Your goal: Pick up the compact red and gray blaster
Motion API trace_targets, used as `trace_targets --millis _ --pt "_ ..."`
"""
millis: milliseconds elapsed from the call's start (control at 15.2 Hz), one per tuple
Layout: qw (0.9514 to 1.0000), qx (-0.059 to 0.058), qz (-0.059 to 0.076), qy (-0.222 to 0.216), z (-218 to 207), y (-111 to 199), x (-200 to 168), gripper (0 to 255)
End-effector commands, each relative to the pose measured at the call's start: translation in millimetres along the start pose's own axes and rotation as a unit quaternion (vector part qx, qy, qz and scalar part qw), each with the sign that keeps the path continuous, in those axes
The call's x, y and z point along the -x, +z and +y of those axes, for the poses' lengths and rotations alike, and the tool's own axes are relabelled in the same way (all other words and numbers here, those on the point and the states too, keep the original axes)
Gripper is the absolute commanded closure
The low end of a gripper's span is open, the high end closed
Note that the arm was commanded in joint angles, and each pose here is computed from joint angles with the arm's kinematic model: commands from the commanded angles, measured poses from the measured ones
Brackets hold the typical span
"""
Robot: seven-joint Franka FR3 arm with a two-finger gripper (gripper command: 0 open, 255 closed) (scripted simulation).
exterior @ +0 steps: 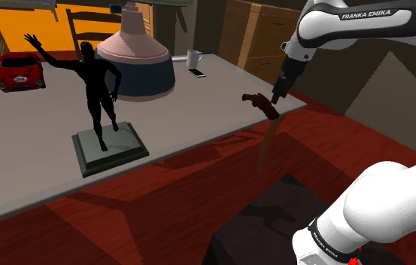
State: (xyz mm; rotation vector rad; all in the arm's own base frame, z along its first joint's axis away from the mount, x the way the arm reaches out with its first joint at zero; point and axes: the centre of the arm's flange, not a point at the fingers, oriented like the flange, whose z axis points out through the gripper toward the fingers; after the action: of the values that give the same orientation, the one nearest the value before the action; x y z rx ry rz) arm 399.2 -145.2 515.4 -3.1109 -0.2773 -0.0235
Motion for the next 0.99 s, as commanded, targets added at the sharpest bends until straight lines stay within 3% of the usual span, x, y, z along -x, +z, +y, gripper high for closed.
trace_targets --millis 0,462,924 --pt "0.9997 0.002 0.002 -0.022 21 12 -11 0" --pt "0.9955 0.006 0.009 -0.095 88 48 -59 0" --pt "0.9859 0.011 0.016 -0.166 148 83 -117 0"
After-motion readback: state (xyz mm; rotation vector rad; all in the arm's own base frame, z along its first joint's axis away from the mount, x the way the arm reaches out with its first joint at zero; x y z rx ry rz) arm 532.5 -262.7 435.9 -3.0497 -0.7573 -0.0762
